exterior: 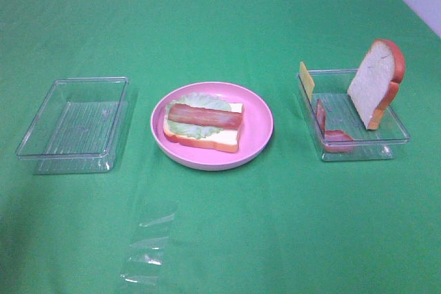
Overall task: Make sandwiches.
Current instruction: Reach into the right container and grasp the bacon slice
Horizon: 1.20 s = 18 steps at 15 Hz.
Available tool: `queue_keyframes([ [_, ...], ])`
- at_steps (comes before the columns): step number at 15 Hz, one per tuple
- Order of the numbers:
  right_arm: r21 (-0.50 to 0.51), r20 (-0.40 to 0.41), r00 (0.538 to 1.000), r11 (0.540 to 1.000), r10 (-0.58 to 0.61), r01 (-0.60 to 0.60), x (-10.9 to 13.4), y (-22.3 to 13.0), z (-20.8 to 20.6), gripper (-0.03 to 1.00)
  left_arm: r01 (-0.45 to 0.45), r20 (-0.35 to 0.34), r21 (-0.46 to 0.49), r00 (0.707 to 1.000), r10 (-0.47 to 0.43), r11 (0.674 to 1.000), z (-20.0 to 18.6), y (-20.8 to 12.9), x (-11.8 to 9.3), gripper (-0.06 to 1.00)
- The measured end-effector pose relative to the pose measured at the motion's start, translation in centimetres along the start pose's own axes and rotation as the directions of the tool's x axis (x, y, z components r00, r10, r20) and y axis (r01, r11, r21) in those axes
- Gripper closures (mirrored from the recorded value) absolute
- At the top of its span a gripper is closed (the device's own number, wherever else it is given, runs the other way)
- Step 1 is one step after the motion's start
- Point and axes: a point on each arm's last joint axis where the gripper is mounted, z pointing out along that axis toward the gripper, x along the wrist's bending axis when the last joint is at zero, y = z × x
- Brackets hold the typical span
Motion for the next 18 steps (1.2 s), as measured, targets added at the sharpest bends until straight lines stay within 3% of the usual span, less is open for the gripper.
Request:
queue_keyframes([
  [3,0.000,0.000,1.000,1.000,0.000,0.000,0.0,0.0,0.0,-0.01,-0.005,0.001,-0.218,1.000,0.006,0.976,-3.9,-7.1,-0.1,-0.05],
  [7,0.000,0.000,1.000,1.000,0.000,0.000,0.0,0.0,0.0,-0.01,-0.012,0.000,-0.490,1.000,0.014,0.872,-6.1,-14.5,-0.2,-0.05],
  [9,0.000,0.000,1.000,1.000,0.000,0.000,0.0,0.0,0.0,-0.01,-0.013,0.000,-0.543,1.000,0.016,0.840,-5.3,-16.8,-0.2,-0.05],
  [12,0.000,0.000,1.000,1.000,0.000,0.000,0.0,0.0,0.0,-0.01,-0.008,0.004,-0.568,1.000,0.013,0.823,-3.9,-17.8,-0.2,-0.05],
  [18,0.000,0.007,1.000,1.000,-0.003,0.003,-0.1,0.0,0.0,-0.01,0.004,0.013,-0.573,1.000,0.004,0.819,-3.7,-17.8,-0.2,-0.05],
])
